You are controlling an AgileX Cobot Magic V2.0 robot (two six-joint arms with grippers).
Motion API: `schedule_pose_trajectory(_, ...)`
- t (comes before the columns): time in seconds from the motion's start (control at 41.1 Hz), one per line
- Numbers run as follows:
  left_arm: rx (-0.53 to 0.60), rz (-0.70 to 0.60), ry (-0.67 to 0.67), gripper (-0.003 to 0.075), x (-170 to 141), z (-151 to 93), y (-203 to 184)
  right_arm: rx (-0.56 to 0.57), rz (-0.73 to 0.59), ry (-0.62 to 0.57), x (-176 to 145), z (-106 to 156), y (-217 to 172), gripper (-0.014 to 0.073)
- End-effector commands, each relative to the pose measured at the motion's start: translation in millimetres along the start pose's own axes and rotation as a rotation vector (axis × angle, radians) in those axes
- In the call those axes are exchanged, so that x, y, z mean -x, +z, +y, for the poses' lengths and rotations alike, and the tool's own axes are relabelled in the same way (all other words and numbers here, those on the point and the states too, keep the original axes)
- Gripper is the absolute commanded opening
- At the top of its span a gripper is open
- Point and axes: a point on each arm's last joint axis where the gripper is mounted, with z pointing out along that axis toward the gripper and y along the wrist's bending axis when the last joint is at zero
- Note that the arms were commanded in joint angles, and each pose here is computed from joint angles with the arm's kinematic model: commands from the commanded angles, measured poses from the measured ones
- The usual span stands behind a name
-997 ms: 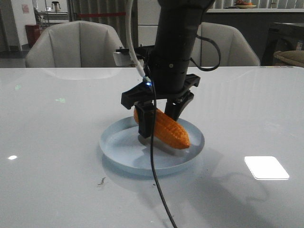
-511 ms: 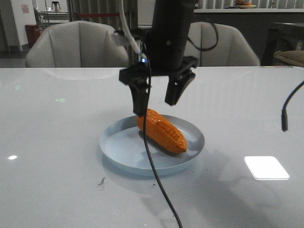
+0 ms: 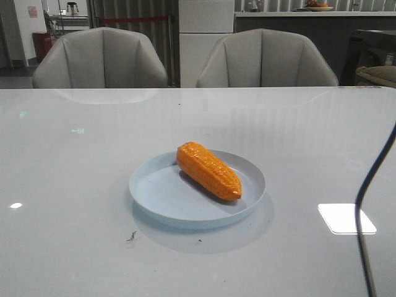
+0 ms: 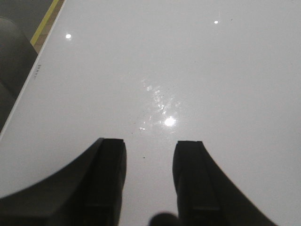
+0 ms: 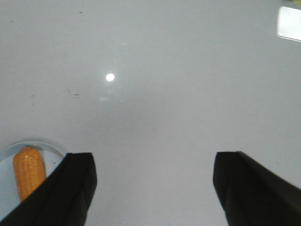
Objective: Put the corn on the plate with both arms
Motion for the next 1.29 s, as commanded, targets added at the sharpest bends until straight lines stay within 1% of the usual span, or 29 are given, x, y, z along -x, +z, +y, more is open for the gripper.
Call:
schedule_pose_trajectory(0.0,-0.014,-0.102,-0.002,0.0328,14,0,-7,-0.075,-0.134,0.045,-13,-22,-59,0.0615)
schedule_pose_trajectory(0.122,-0.014,-0.102,-0.002,0.0328,14,0,-7,-0.143,-0.17,0.09,-53,-35,-87,0.0615)
schedule_pose_trajectory(0.219,-0.014,-0.102,-0.002,0.0328,14,0,-7,-0.165,-0.193,0.079,-89,-33,-97,0.0615)
schedule_pose_trajectory(0.292,-0.014,-0.102,-0.002,0.0328,14,0,-7,-0.167,-0.202,0.079,-121,-28,-99,0.0615)
schedule_pose_trajectory(0.365,-0.014,-0.102,-0.002,0.0328,14,0,-7,-0.163,-0.192,0.083,-146,-24,-97,0.0615)
schedule_pose_trajectory(0.438,-0.014,-0.102,-0.002,0.0328,14,0,-7,-0.16,-0.153,0.088,-169,-22,-90,0.0615)
schedule_pose_trajectory(0.511,-0.014,-0.102,-0.002,0.0328,14,0,-7,-0.159,-0.135,0.09,-184,-20,-89,0.0615)
schedule_pose_trajectory(0.608,-0.014,-0.102,-0.002,0.0328,14,0,-7,-0.158,-0.128,0.091,-195,-19,-89,0.0615)
schedule_pose_trajectory(0.924,-0.016,-0.089,-0.002,0.0324,14,-1,-4,-0.157,-0.116,0.092,-197,-18,-89,0.0615)
schedule_pose_trajectory(0.973,-0.017,-0.086,-0.003,0.0305,13,-1,-3,-0.157,-0.116,0.092,-197,-18,-89,0.0615)
schedule_pose_trajectory(1.046,-0.02,-0.084,-0.008,0.0252,13,-1,-3,-0.157,-0.116,0.092,-197,-18,-89,0.0615)
schedule_pose_trajectory(1.192,-0.033,-0.08,-0.026,0.0107,13,-2,-3,-0.156,-0.116,0.093,-197,-18,-89,0.0615)
schedule_pose_trajectory(1.216,-0.033,-0.08,-0.026,0.0091,13,-2,-3,-0.156,-0.116,0.093,-197,-18,-89,0.0615)
schedule_pose_trajectory(1.265,-0.033,-0.08,-0.026,0.0092,13,-2,-3,-0.156,-0.116,0.093,-197,-18,-89,0.0615)
